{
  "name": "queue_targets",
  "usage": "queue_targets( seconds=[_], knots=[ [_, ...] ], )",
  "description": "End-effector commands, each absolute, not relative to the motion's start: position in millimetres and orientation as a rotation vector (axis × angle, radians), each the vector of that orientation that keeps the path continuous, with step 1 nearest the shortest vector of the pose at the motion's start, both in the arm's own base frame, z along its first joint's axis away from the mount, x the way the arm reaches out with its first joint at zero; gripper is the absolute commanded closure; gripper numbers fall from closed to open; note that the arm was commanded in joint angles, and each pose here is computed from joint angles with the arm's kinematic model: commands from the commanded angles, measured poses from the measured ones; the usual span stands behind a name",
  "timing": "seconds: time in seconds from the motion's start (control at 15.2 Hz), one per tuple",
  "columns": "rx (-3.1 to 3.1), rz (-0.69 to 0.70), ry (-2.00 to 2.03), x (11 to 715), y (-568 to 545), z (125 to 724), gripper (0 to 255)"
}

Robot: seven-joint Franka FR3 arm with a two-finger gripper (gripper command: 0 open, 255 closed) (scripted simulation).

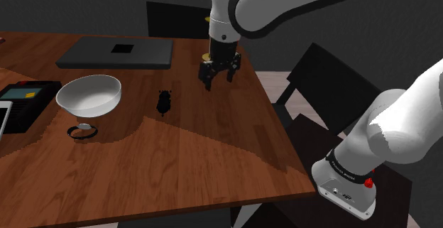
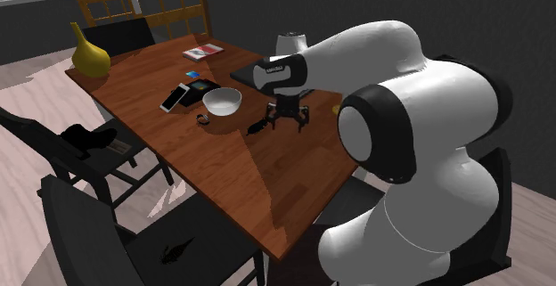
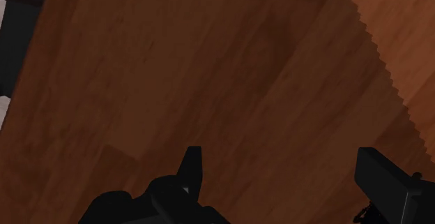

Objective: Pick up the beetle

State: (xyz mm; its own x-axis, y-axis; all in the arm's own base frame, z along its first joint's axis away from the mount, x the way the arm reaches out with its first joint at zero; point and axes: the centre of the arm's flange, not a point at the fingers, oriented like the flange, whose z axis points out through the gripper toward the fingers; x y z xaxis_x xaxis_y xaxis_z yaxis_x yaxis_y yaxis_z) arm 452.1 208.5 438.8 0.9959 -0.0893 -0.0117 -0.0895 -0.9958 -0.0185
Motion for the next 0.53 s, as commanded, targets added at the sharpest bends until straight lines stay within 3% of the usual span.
queue_targets(
  seconds=[0.0,0.46],
  knots=[
    [-3.114,0.014,0.151,465.5,229.7,428.1,0],
    [-3.1,0.002,0.186,517.6,295.1,394.0,0]
  ],
)
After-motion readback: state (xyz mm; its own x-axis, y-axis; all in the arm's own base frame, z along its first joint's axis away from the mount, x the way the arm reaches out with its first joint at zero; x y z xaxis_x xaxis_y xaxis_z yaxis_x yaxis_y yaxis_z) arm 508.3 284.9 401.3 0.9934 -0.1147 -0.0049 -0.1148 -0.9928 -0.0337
